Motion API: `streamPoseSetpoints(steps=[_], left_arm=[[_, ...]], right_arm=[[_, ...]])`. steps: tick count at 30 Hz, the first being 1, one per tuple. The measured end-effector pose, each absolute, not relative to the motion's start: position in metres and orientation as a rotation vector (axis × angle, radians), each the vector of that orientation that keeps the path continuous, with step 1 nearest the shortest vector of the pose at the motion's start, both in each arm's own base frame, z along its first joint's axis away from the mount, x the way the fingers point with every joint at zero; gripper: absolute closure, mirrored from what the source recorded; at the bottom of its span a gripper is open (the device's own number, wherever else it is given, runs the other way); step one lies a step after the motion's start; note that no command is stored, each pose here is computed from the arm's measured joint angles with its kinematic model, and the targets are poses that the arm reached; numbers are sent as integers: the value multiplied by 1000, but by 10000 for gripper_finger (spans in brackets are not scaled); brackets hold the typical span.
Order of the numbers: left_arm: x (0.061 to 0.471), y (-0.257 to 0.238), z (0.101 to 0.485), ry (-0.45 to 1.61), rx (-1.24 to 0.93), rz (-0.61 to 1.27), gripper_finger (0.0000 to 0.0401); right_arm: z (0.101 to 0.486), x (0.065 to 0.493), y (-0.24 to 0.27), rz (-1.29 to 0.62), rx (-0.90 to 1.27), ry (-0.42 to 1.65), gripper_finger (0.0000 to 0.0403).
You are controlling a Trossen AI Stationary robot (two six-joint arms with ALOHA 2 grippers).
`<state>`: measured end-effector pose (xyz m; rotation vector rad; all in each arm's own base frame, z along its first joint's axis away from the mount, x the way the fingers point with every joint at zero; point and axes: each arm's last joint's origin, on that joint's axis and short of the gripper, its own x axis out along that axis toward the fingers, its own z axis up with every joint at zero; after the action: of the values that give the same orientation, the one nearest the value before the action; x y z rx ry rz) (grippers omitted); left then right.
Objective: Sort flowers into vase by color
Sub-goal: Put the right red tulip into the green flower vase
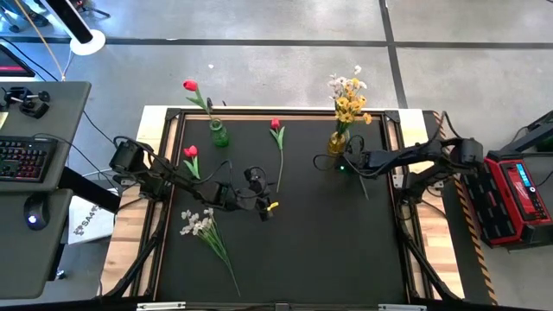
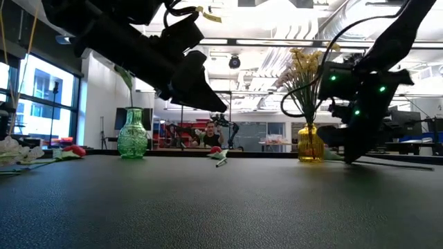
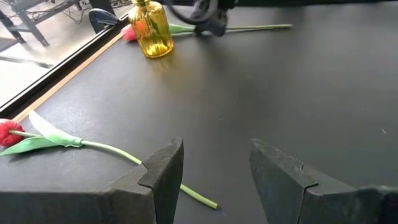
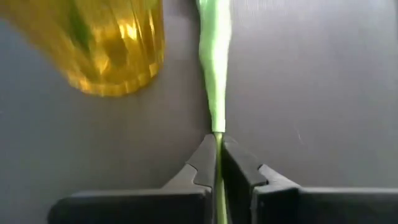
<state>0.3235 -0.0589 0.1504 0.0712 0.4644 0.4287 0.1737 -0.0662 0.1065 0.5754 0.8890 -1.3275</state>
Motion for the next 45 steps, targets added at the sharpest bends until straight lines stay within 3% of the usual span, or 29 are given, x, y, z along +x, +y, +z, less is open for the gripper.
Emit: streamPoseSetpoints(steps=[6,16,20,26,29,31,39,45], left_arm=[[323,-61,150,464,74,421,231],[323,-62,150,463,74,417,231],[323,-63,150,466,71,403,231],[319,-74,141,597,57,96,231],[311,-81,132,586,87,34,231],[303,-84,128,493,105,5,231],[280,-82,154,-196,167,-119,231],[306,-77,174,-324,199,-302,227]], right_arm=[[124,154,-36,-1294,651,957,400],[143,137,22,-1236,691,641,402],[144,141,46,-1060,722,567,402],[157,156,92,-653,654,416,402],[162,163,114,-524,561,316,402],[163,169,125,-488,483,244,403],[154,212,151,-458,151,51,403],[177,252,160,-246,-103,-185,403]])
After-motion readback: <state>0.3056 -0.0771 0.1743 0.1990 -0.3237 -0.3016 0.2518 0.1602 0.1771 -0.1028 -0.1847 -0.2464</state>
